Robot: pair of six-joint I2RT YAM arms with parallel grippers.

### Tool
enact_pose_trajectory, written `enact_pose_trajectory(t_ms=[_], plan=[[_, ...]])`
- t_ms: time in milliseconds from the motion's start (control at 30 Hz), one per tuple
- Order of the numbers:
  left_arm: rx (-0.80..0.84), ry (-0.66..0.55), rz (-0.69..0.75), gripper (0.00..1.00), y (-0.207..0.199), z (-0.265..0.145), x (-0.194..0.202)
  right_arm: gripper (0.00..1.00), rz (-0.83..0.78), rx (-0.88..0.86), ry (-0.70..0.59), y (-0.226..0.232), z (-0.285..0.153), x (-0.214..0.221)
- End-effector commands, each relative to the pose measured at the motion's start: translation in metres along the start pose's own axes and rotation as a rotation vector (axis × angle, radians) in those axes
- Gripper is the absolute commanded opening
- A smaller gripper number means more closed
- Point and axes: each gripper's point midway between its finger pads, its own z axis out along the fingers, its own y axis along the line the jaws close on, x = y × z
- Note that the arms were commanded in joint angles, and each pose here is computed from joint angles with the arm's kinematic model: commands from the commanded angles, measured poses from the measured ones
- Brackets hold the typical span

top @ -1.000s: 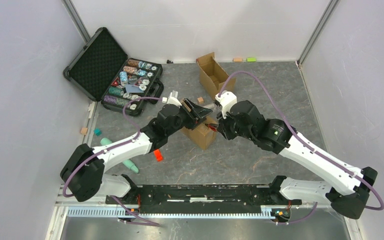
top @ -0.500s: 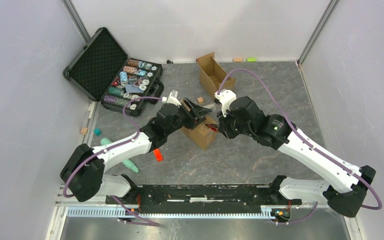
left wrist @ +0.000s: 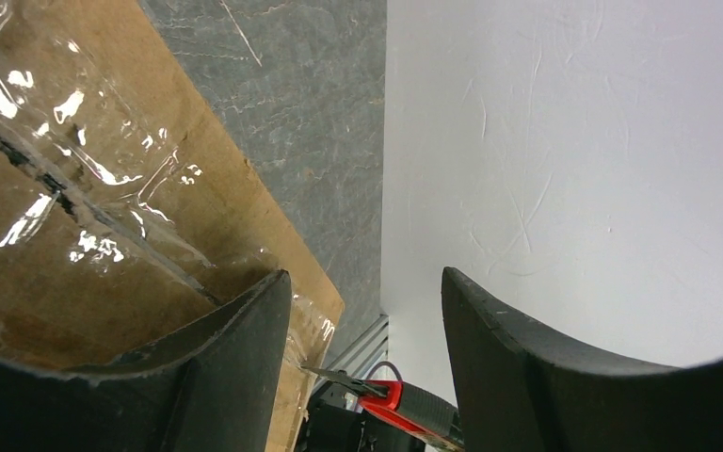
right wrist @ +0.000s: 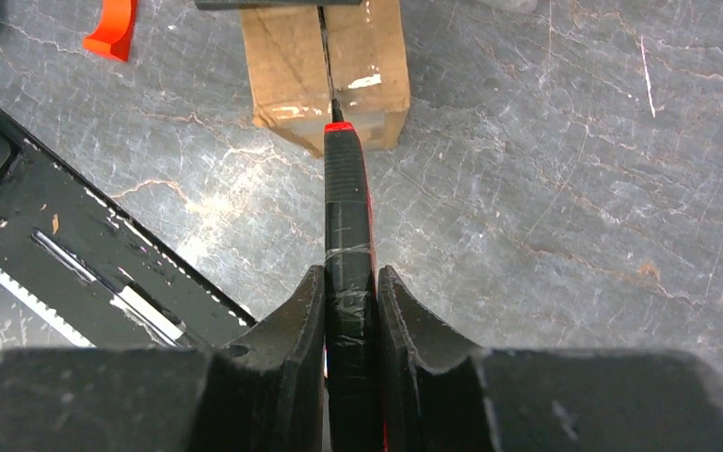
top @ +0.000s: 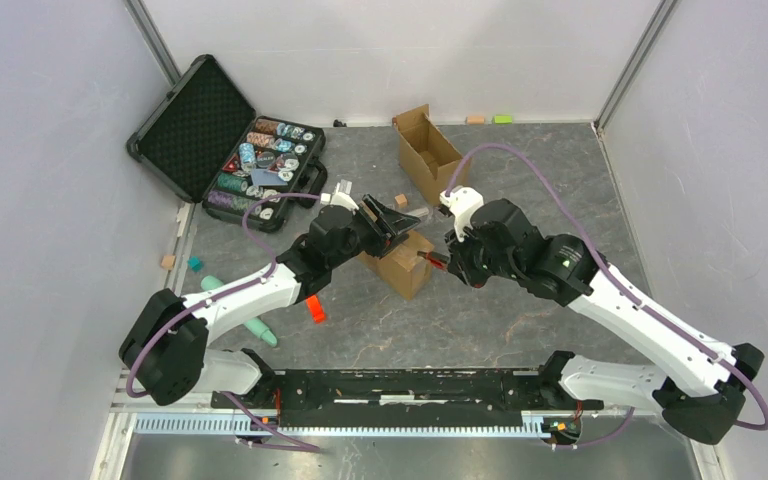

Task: Unpack the express box

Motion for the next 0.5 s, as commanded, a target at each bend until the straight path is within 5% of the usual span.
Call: enact_pose_trajectory(t_ms=[0,267,467], plan=[[-0.407,0.007,0.103,0.68,0.127,-0.012,0.001,0.00,-0.009,0.101,0.102,-0.026,-0.012,0.036],[-0.373,0.025,0.137,0.70,0.113,-0.012,0.000,0.00,0.005,0.127,0.103,-0.033,-0.019,0.045],[-0.178,0.073,0.279,0.76,0.035,-0.011,-0.008,0.00,0.040,0.120,-0.024,-0.033,-0.035,0.015]])
